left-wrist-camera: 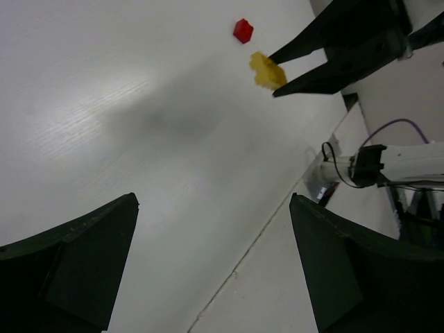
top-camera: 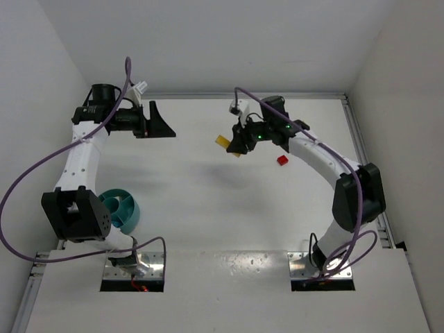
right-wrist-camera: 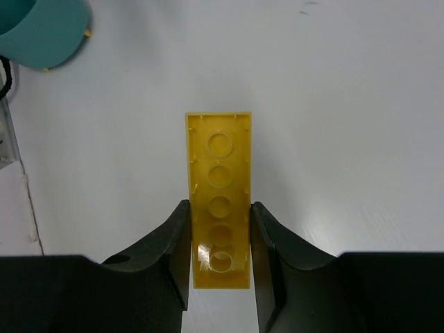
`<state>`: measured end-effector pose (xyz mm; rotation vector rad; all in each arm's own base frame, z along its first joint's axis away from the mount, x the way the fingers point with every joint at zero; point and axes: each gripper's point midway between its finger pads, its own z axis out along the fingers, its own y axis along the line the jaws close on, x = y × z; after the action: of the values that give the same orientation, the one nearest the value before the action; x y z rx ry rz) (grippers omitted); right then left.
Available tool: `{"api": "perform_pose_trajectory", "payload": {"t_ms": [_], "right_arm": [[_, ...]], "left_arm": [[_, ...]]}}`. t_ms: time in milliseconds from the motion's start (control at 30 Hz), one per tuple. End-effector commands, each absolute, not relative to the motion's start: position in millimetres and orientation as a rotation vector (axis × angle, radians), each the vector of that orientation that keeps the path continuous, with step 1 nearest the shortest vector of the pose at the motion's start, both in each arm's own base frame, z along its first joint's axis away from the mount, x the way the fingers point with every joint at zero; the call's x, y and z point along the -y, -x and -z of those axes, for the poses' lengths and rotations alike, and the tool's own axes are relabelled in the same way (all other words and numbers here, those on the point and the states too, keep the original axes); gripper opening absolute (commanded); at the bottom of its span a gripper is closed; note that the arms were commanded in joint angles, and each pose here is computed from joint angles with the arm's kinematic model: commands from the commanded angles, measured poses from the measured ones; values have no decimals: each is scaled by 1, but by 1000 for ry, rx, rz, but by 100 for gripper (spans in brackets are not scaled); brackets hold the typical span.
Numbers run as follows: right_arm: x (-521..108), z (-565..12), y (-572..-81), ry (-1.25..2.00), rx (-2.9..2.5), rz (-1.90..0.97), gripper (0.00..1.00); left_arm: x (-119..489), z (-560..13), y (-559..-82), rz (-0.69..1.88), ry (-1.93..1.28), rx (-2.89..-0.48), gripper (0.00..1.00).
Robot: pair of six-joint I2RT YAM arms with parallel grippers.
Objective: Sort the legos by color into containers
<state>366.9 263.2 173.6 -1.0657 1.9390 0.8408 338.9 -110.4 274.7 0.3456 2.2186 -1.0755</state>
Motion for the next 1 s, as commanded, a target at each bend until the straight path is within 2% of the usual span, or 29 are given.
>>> {"api": "perform_pose_trajectory", "payload": {"t_ms": [0,133,367,967], "right_arm": [[-294,-213,-373,1081,-1746,-815,6],[-326,-223,-362,1151,-1670,-822,6],[-368,-237,-339,1313,-1511,-759,6],[-406,-232,-320,1422,-1454,-704,5]], "left_arm": [[126,-290,-326,1257,-324,-2161,96],[130,-275,-318,1320,-260,-2191,92],[142,-259,-308,1438,-203,-2217,76],[153,-256,-293,1532,-239,-2200,61]]}}
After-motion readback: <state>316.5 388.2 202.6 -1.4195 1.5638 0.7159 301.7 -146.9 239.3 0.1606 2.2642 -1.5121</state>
